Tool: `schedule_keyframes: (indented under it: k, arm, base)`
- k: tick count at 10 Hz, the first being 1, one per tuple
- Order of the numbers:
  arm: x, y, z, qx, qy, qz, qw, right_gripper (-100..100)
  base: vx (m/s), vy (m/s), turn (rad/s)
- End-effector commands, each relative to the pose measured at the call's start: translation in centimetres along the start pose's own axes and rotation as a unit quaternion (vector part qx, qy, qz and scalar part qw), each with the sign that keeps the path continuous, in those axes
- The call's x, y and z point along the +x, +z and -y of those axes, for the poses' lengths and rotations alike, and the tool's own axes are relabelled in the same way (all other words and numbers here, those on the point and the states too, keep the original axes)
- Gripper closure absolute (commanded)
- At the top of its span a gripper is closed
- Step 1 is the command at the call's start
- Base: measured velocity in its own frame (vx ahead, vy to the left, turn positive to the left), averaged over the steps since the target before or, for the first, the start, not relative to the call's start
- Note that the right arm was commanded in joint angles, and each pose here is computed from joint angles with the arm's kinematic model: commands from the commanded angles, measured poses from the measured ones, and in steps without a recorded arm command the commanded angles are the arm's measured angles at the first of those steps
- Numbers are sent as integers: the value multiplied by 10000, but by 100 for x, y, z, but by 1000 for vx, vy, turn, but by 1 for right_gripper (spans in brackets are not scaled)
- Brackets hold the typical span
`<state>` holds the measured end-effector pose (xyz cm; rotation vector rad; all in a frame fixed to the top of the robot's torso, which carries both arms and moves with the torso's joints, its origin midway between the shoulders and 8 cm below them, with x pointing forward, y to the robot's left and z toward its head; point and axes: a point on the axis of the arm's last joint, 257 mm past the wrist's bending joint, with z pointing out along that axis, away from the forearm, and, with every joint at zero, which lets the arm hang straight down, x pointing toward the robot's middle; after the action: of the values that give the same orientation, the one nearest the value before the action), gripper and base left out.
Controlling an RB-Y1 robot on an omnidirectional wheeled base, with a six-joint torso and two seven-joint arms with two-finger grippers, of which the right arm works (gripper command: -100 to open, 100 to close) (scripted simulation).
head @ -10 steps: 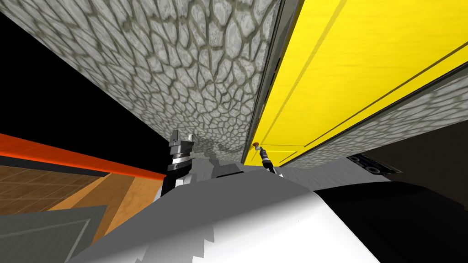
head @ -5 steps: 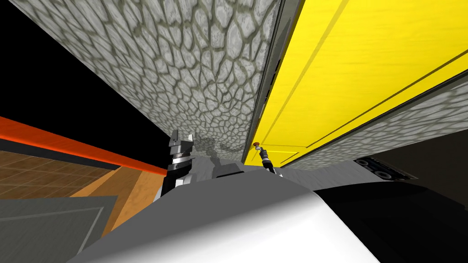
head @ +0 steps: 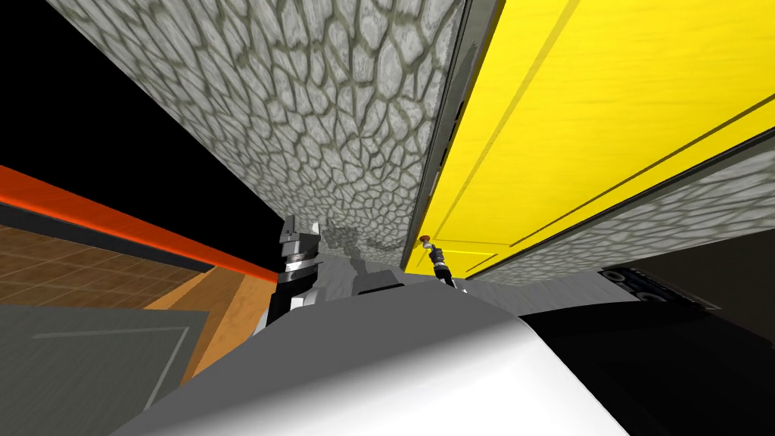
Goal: Pull the door open
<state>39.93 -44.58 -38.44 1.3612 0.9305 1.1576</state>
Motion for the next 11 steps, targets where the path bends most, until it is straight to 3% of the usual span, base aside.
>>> schedule_keyframes:
  k: [1, 3, 4, 6, 9, 10, 11]
  arm:
    - [79, 51, -56, -90, 337, -35, 9994, 100]
    - [66, 55, -56, -95, 612, 11, 9981, 100]
    - [-15, 25, -5, -29, 766, 126, 9970, -100]
    - [15, 43, 1, -47, 1090, 163, 9939, -100]
    - [78, 80, 15, -86, 1707, 237, 9850, -100]
    - [78, 80, 15, -87, 1753, 236, 9842, -100]
    - [103, 94, 21, -103, 2005, 264, 9793, -100]
  base:
    - [-43, -6, 73]
    - [-50, -23, 73]
    - [-52, -19, 24]
    - [-57, -9, 11]
    - [-88, -15, 27]
    - [-61, 5, 35]
    - [-54, 11, 22]
